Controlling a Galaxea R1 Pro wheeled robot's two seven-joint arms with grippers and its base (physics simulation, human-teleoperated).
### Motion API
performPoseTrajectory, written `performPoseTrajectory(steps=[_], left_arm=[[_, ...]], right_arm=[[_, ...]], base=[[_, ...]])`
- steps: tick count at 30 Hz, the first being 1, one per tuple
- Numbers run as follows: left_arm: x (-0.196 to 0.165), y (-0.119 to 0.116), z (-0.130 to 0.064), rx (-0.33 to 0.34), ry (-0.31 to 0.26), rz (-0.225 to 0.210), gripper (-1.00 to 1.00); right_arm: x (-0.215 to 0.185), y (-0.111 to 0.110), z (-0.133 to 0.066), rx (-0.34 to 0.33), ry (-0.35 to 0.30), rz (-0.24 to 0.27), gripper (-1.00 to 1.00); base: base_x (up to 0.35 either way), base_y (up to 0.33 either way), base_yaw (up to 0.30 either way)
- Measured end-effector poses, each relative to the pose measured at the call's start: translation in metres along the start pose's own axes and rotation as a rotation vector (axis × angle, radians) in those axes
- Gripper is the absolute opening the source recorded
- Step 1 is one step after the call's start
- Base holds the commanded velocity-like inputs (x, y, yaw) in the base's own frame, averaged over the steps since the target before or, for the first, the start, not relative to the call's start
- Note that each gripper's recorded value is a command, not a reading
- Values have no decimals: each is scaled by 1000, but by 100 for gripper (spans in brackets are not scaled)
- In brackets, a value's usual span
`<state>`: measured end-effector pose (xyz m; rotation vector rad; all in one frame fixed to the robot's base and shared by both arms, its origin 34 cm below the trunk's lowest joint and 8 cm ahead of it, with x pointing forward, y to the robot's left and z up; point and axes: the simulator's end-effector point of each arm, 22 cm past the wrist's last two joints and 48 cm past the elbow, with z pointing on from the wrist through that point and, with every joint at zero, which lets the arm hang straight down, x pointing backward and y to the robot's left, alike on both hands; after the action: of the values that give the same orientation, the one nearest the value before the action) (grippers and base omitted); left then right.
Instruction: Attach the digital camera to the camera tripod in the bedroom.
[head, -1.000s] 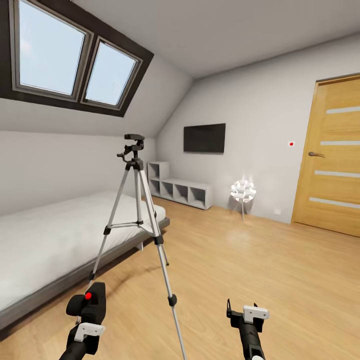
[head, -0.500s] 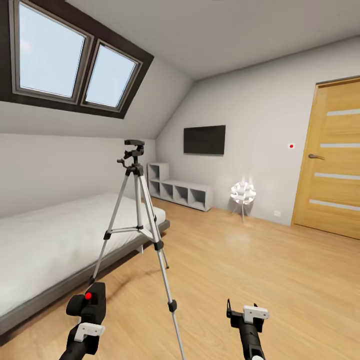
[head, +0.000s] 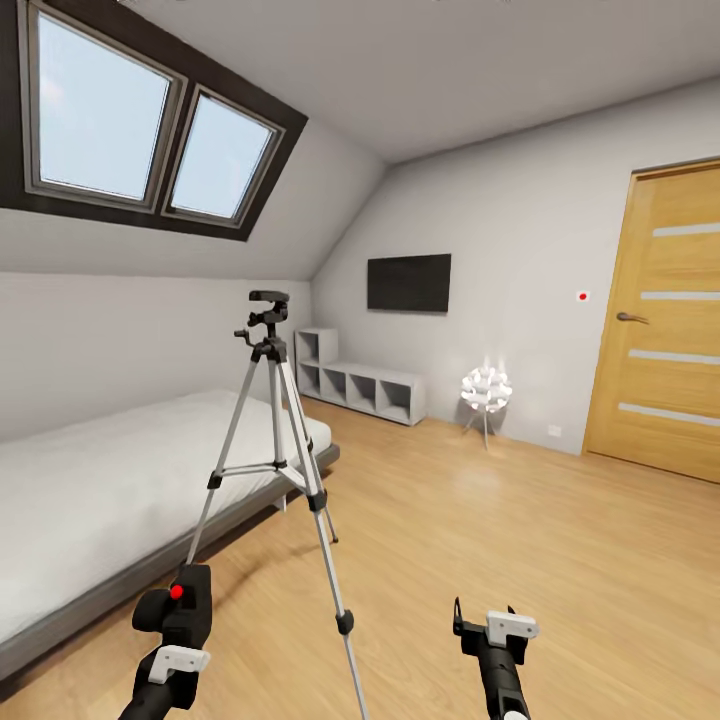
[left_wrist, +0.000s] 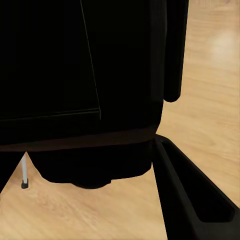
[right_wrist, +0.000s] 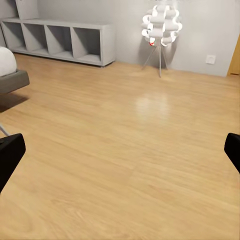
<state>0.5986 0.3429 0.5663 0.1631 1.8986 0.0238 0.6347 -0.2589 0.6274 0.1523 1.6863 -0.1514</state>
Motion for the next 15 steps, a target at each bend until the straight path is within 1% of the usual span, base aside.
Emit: performPoseTrajectory(steps=[15], left_arm=[[-29,3,-6,0,1,0,-100]], right_arm=[[-30,2,1,-1,0,0,100]], base=[[0,0,0]])
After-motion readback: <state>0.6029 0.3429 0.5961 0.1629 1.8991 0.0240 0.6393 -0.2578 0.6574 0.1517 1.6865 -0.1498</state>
